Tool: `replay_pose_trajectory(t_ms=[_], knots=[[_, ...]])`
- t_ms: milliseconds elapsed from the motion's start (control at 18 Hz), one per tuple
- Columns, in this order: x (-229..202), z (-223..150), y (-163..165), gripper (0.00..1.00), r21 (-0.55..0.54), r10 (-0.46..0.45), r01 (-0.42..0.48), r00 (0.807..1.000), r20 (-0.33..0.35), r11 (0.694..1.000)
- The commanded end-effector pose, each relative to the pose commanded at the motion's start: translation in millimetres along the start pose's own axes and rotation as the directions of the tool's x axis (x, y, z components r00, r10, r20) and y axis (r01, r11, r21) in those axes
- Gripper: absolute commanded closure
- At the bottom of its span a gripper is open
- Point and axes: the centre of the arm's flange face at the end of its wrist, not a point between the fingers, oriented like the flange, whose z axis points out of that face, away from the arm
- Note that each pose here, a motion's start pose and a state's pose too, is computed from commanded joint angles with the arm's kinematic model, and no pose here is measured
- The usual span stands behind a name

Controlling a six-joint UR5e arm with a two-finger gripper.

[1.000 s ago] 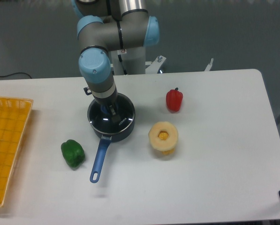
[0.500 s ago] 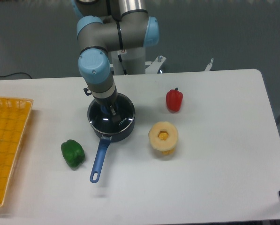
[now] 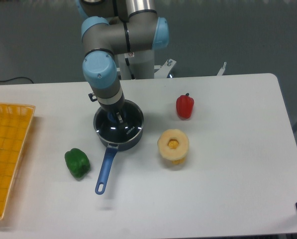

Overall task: Open the lid
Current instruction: 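Close the gripper around the blue lid knob, then lift the glass lid up off the saucepan rim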

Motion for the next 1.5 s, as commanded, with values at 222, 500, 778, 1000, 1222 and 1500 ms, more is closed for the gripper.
replay_pose_trajectory(t_ms=[222, 500, 778, 1000, 1222, 1500], knots=[[0, 0, 0, 0.4, -0.001, 0.0, 0.0, 1.0, 0.0, 1.0], [0, -2, 1, 0.41, -0.001, -0.002, 0.002, 1.0, 0.002, 1.0], [-4, -18, 3, 0.41, -0.004, -0.005, 0.005, 1.0, -0.023, 1.0], [-10, -31, 7, 0.41, -0.003, -0.014, 0.014, 1.0, -0.022, 1.0], [-22, -45, 18, 0.41, 0.016, -0.04, 0.04, 0.999, 0.003, 0.999], [-41, -71, 42, 0.41, 0.034, -0.092, 0.091, 0.995, 0.023, 0.995]])
